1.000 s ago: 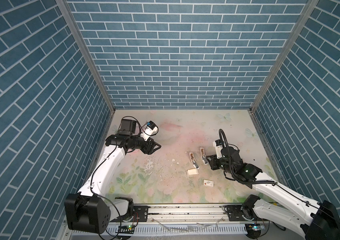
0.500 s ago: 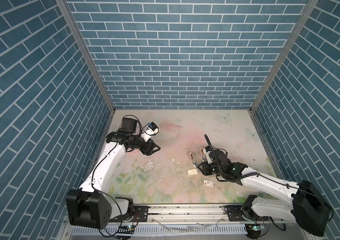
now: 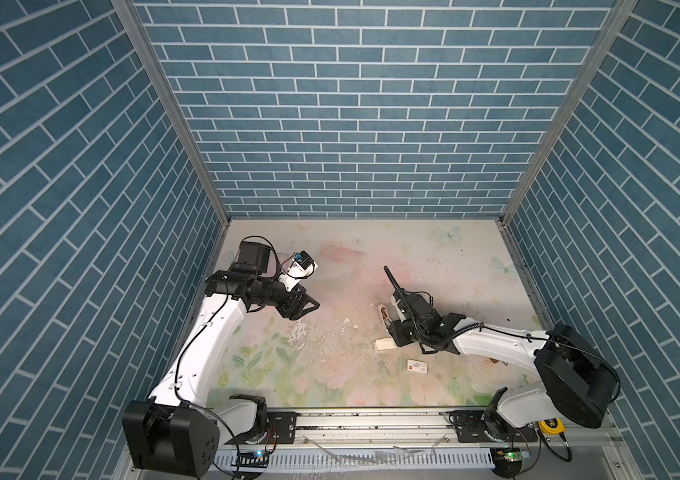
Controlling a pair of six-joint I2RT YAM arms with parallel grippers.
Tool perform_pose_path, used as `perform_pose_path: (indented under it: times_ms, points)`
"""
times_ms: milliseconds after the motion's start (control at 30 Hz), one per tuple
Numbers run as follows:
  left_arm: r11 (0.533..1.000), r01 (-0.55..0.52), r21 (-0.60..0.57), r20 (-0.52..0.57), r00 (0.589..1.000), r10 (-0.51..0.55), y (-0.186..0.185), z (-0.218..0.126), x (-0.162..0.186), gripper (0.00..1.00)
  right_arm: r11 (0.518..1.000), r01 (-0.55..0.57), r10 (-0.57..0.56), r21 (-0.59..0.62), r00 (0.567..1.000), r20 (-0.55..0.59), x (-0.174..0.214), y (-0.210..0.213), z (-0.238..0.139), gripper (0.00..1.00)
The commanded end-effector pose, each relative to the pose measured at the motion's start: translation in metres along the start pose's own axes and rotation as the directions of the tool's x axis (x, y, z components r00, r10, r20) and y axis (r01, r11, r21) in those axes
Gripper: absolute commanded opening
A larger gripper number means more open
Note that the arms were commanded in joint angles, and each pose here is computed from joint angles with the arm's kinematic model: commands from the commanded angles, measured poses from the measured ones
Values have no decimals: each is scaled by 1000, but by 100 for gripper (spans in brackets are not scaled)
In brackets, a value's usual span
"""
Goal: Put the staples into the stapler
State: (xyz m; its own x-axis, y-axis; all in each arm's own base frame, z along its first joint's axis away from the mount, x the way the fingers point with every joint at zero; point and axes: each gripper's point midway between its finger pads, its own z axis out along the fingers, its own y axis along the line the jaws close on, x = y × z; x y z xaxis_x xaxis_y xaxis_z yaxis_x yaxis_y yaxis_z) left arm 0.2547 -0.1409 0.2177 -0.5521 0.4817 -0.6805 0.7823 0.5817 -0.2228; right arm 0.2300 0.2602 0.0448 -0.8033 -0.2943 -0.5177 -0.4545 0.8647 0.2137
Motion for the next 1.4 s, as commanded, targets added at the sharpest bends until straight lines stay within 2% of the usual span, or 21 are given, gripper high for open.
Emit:
perform_pose_path:
  times_ms: [0,400,833,1167,1367]
  points:
    - [999,21,24,-11,1000,-21,-8,-2,8,69,998,62,-63,24,997,36,-13,2,1,41]
    - [999,27,20,-17,999,-27,-8,-3,9,69,991,126,-126,51,992,-15,-14,1,16,41]
    - [999,26,21,-22,999,-25,-9,-2,14,69,989,147,-146,16,988,-47,-10,8,31,41]
    - [999,31,25,-33,999,-30,-10,0,18,69,978,206,-207,-26,977,-54,-12,21,39,32]
    - [1000,28,9,-27,999,-28,-9,-3,19,69,967,249,-253,-58,966,-58,-13,34,43,30]
